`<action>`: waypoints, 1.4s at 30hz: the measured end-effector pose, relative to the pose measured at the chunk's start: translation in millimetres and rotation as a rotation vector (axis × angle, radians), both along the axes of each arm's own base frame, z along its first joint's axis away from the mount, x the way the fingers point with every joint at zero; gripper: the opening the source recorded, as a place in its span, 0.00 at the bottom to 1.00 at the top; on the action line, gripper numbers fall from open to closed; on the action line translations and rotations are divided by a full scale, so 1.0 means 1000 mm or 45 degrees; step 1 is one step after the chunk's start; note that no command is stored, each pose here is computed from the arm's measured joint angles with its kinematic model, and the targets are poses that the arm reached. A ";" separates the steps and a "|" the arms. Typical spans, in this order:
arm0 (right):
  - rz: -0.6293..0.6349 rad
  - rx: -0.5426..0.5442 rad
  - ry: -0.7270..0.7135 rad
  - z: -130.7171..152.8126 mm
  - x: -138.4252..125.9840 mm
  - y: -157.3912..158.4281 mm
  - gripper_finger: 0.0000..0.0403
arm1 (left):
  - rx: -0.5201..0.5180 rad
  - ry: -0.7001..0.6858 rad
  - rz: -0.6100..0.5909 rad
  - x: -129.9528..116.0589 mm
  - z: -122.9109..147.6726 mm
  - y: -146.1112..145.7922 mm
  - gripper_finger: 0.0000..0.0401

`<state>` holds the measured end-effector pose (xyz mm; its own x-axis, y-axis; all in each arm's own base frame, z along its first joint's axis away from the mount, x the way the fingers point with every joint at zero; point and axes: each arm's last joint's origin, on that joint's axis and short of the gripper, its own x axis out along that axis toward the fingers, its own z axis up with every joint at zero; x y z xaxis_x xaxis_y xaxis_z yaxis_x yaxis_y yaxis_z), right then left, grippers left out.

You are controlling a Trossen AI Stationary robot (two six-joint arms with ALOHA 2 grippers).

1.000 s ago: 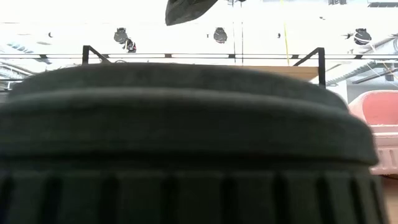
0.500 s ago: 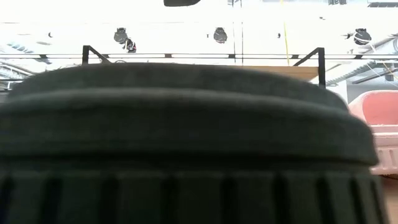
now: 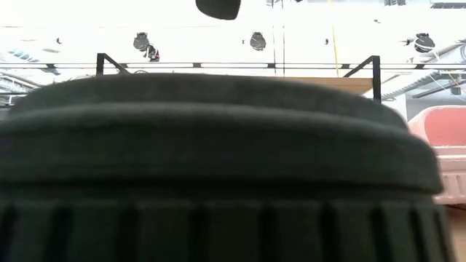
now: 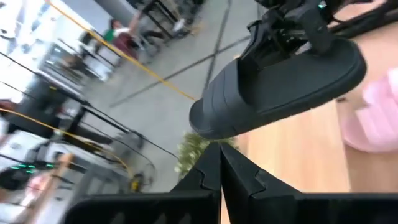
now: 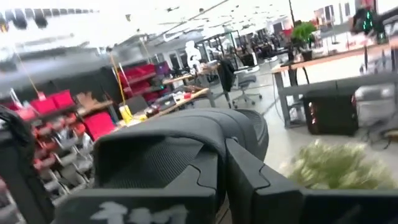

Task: Pick and place slides into the shelf
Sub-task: Put the black slide on the shelf

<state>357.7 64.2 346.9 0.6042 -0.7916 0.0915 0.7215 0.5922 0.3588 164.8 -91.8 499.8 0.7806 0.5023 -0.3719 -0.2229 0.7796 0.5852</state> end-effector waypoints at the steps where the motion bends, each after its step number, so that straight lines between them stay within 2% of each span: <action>1: -0.009 0.016 -0.040 -0.006 0.005 0.002 0.01 | -0.024 0.012 -0.010 -0.004 0.000 0.002 0.01; 4: -0.041 0.015 -0.087 -0.013 0.027 0.007 0.01 | -0.095 0.019 -0.028 -0.015 0.001 0.008 0.03; 6: -0.065 -0.007 -0.067 -0.009 0.044 0.010 0.01 | -0.153 0.021 -0.066 -0.021 0.004 0.012 0.04; 11: -0.195 -0.077 0.118 0.011 0.086 0.021 0.00 | -0.280 -0.001 -0.112 -0.036 0.009 0.022 0.03; 17: -0.277 -0.124 0.289 0.010 0.122 0.029 0.00 | -0.384 -0.025 -0.163 -0.053 0.014 0.033 0.01; 23: -0.402 -0.124 0.406 -0.009 0.132 0.031 0.00 | -0.464 -0.064 -0.169 -0.065 0.017 0.041 0.04; 26: -0.403 -0.135 0.427 -0.011 0.133 0.031 0.00 | -0.471 -0.073 -0.170 -0.067 0.018 0.043 0.04; 29: -0.364 -0.160 0.455 -0.013 0.134 0.030 0.00 | -0.458 -0.067 -0.182 -0.069 0.018 0.044 0.03; 36: -0.221 -0.185 0.494 -0.039 0.140 0.023 0.00 | -0.456 -0.062 -0.186 -0.068 0.018 0.044 0.01; 42: -0.248 -0.166 0.498 -0.051 0.141 0.012 0.00 | -0.455 -0.061 -0.187 -0.068 0.018 0.044 0.05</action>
<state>499.0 75.8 295.6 0.4544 -0.8908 -0.0078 0.8903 0.4544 -0.0313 96.8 -48.2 517.4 0.8552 0.2292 -0.4648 -0.1139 0.9581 0.2629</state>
